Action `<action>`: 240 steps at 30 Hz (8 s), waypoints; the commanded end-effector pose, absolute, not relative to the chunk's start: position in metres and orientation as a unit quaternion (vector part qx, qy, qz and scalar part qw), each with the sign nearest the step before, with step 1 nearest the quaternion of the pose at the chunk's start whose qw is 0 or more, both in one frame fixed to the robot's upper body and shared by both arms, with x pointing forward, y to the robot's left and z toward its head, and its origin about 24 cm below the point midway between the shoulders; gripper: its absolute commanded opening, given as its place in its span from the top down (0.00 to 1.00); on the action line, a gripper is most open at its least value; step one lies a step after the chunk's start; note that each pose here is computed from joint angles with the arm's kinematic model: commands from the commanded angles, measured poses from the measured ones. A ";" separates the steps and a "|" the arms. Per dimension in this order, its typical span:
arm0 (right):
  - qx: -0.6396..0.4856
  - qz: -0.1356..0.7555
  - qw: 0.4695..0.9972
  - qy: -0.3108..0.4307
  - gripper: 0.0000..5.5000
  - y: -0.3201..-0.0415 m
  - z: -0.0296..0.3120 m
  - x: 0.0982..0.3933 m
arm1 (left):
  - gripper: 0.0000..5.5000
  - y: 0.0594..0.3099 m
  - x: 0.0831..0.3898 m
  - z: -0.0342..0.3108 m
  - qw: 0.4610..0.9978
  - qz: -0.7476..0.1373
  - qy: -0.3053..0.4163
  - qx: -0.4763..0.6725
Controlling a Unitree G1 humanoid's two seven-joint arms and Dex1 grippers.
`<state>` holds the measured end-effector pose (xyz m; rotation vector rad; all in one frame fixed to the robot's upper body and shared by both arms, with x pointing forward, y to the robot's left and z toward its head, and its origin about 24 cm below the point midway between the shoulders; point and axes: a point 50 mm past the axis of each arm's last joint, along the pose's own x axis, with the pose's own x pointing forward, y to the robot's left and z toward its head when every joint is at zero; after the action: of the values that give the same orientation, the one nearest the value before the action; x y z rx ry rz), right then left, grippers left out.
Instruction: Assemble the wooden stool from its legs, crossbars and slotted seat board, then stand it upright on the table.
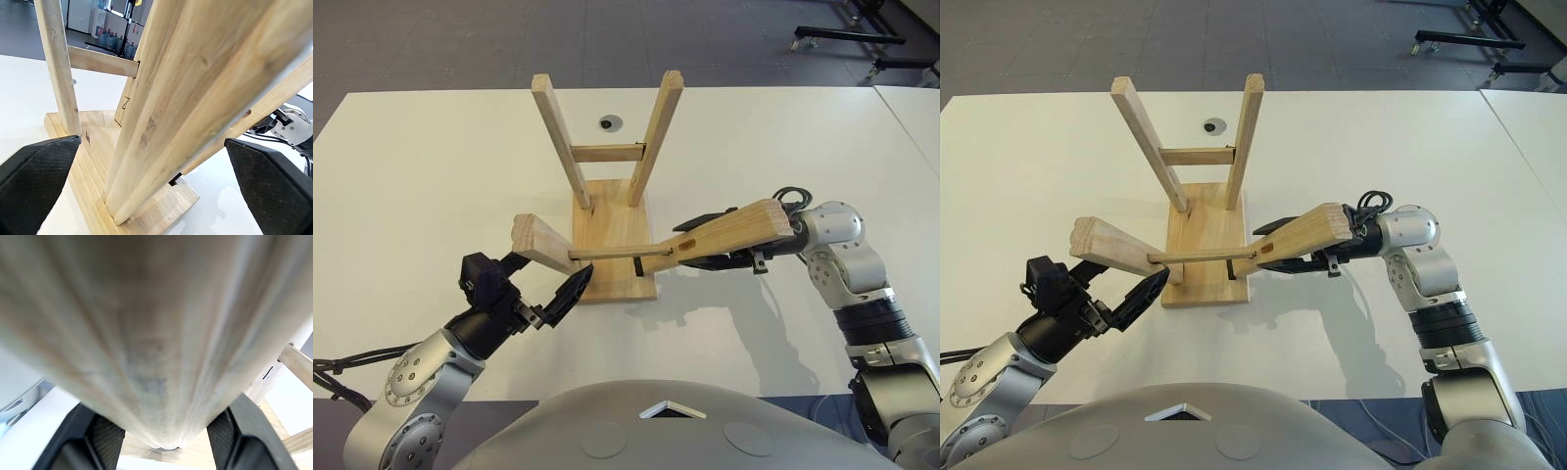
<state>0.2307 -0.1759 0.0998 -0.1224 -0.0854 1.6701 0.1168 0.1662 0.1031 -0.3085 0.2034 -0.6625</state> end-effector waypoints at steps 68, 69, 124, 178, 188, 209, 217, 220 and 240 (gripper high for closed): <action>0.016 0.575 0.789 -0.215 0.63 -0.190 0.153 0.244 | 0.02 0.187 0.160 0.099 0.943 -0.311 0.037 -0.112; 0.017 0.581 0.789 -0.201 0.63 -0.192 0.147 0.240 | 0.02 0.188 0.160 0.101 0.942 -0.313 0.038 -0.110; -0.105 0.630 0.767 -0.059 0.63 -0.157 0.108 0.194 | 0.02 0.169 0.131 0.092 0.943 -0.292 0.069 -0.142; -0.102 0.679 0.726 0.038 0.63 -0.179 0.132 0.208 | 0.02 0.169 0.130 0.089 0.948 -0.278 0.067 -0.142; -0.120 0.674 0.728 0.049 0.63 -0.166 0.108 0.182 | 0.02 0.171 0.132 0.089 0.948 -0.279 0.067 -0.139; -0.122 0.659 0.734 0.111 0.63 -0.165 0.083 0.217 | 0.02 0.172 0.136 0.089 0.947 -0.283 0.068 -0.136; -0.123 0.655 0.733 0.139 0.63 -0.177 0.047 0.185 | 0.02 0.172 0.139 0.090 0.945 -0.290 0.068 -0.132; -0.105 0.639 0.747 0.150 0.63 -0.175 0.032 0.183 | 0.02 0.174 0.140 0.090 0.944 -0.295 0.069 -0.128; 0.031 0.654 0.755 -0.015 0.63 -0.233 0.052 0.229 | 0.02 0.182 0.150 0.093 0.944 -0.302 0.063 -0.118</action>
<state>0.2517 -0.2287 0.0638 0.0730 -0.1657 1.3867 0.1480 0.1804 0.0932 -0.2442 0.1160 -0.6120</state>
